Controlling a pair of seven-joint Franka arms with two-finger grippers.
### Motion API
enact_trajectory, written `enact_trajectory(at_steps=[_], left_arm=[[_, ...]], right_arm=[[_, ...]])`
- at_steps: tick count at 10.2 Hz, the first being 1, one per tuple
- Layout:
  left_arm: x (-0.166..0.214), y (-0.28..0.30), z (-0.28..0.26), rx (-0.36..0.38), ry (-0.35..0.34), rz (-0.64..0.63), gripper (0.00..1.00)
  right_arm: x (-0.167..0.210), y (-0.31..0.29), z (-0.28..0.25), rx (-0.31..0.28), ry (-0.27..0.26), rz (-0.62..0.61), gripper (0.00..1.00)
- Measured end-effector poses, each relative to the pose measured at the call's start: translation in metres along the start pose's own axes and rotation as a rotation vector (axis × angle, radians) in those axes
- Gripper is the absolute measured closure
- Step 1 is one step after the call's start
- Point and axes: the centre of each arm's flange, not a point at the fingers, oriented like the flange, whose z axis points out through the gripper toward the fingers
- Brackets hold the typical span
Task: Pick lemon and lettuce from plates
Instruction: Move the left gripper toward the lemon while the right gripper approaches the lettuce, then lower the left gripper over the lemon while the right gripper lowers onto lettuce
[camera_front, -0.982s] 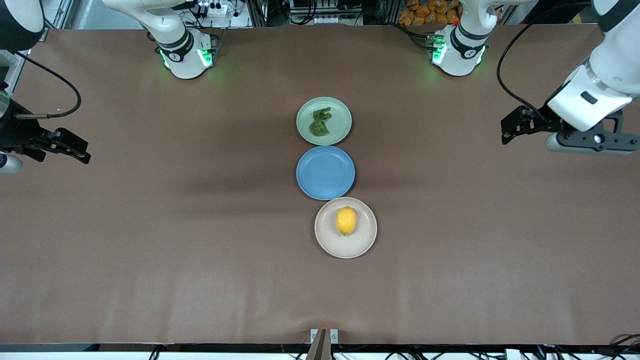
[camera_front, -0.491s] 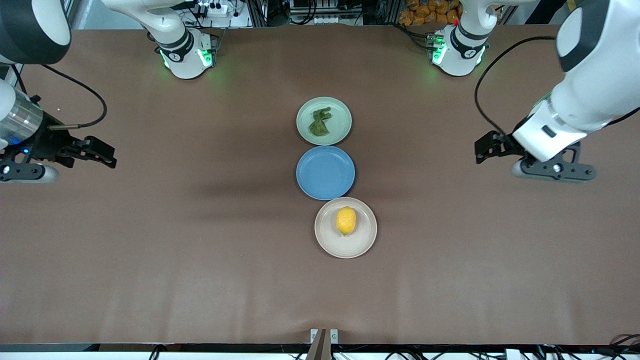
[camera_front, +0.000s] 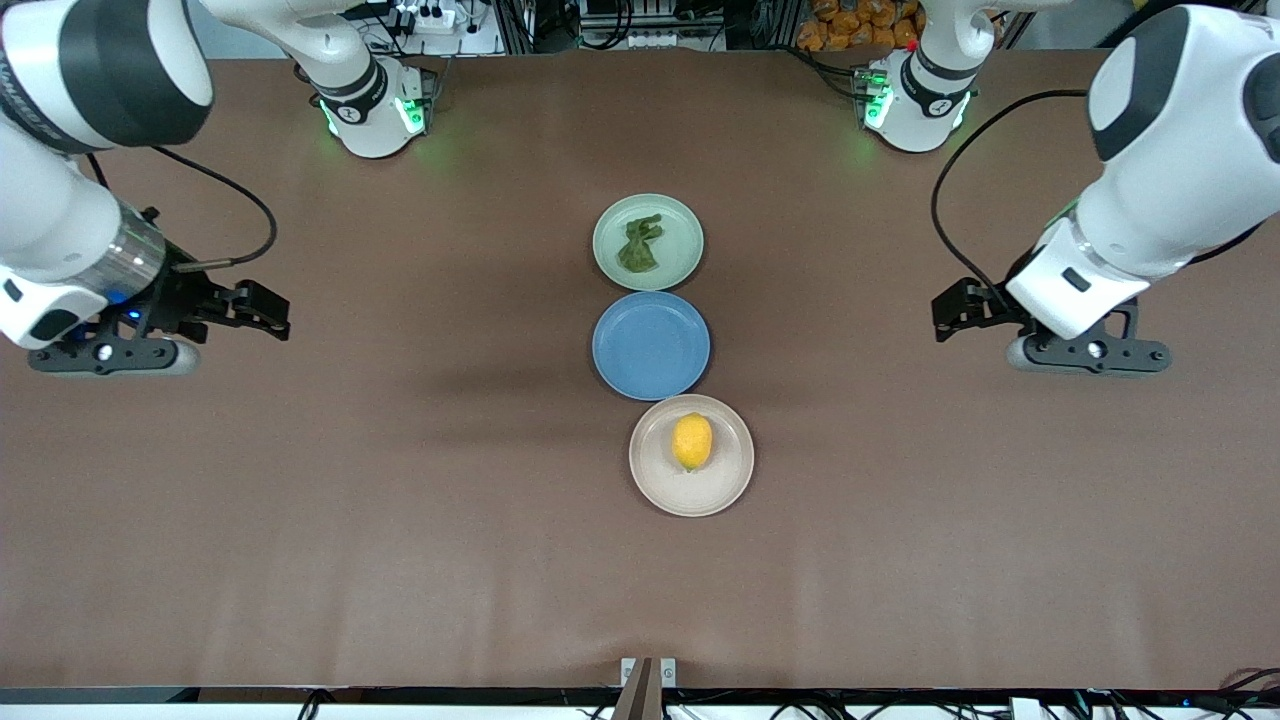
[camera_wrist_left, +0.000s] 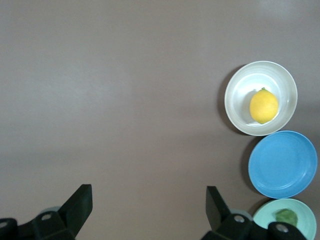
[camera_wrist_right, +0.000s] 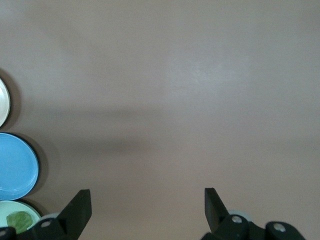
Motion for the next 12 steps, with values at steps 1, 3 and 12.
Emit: enact_trajectory(at_steps=[1,3,12], left_arm=[[0.0,0.027,0.018,-0.001,-0.017,-0.009,0.0],[0.008,0.084,0.068,-0.013,-0.029,-0.062,0.0],[0.033,0.189,0.24,-0.057,-0.041,-0.276,0.0]], right_arm=[[0.0,-0.008,0.006,0.0,0.001,0.011,0.0],[-0.003,-0.032,0.02,0.001,-0.001,0.028,0.0],[-0.093,-0.267,0.101,-0.03,-0.041,-0.033,0.0]])
